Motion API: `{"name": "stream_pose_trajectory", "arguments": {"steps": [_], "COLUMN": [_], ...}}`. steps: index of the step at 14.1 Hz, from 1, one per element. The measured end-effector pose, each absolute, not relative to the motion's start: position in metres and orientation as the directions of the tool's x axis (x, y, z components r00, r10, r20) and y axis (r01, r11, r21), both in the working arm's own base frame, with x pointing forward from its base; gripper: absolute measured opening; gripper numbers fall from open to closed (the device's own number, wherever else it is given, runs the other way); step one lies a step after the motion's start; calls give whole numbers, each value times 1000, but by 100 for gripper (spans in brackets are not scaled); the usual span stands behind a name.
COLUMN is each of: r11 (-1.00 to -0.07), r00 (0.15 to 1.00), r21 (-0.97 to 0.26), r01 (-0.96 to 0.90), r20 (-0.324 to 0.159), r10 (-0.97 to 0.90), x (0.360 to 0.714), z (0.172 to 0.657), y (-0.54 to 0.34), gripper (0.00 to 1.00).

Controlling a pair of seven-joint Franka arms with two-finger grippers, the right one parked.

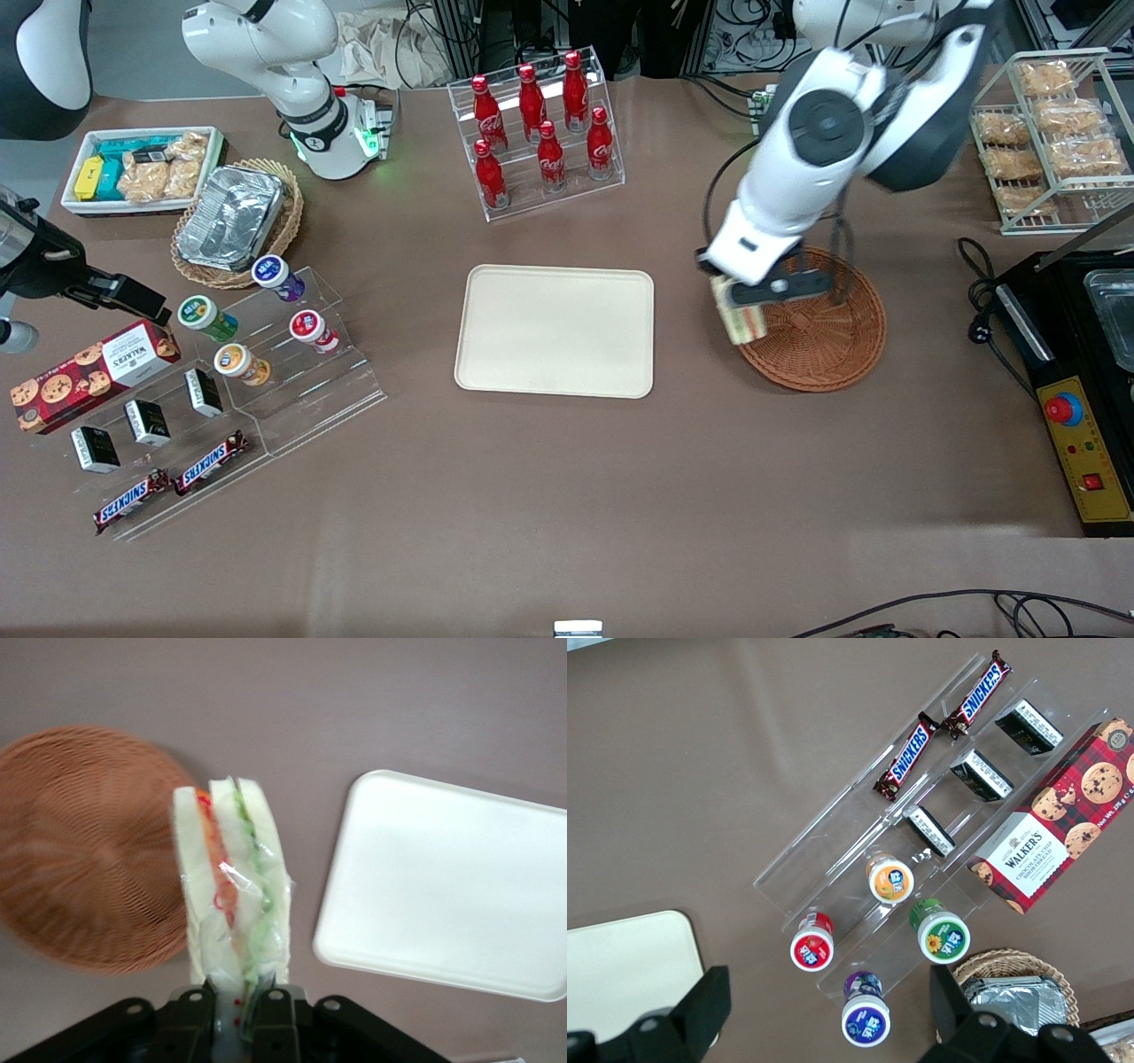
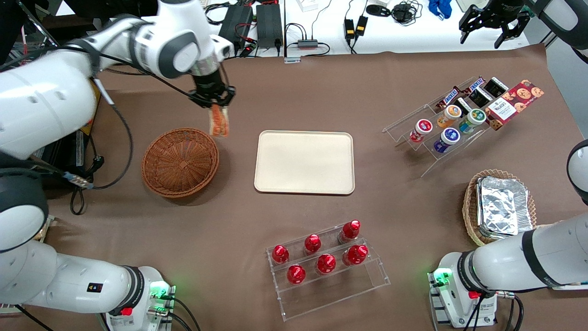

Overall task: Place sandwich from basket to tray
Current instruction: 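Lift the sandwich and carry it with the left gripper to the cream tray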

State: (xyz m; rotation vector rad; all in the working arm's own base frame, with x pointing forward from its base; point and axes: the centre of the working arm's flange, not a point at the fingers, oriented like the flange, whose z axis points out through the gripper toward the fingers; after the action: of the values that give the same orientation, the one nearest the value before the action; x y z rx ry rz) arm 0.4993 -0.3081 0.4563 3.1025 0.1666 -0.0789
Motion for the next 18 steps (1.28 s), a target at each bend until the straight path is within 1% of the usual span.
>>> {"name": "stream_pose_trajectory", "arguments": {"steps": [1,5,9,14,18], "r11": [-995,-998,-993,-986,-987], "r00": [996,999,998,997,993], "r21": [46,67,115,149,112], "r01": [84,-6,-28,-69,-112], "r20": [-45,-44,-44,-24,-17], "r10": [82,-9,-33,-74,-115], "x": [499,491,494,489,489], "z": [443,385,330,278,250], "y": [-323,-373,-396,-420,-417], "gripper": [16,16,16,16,16]}}
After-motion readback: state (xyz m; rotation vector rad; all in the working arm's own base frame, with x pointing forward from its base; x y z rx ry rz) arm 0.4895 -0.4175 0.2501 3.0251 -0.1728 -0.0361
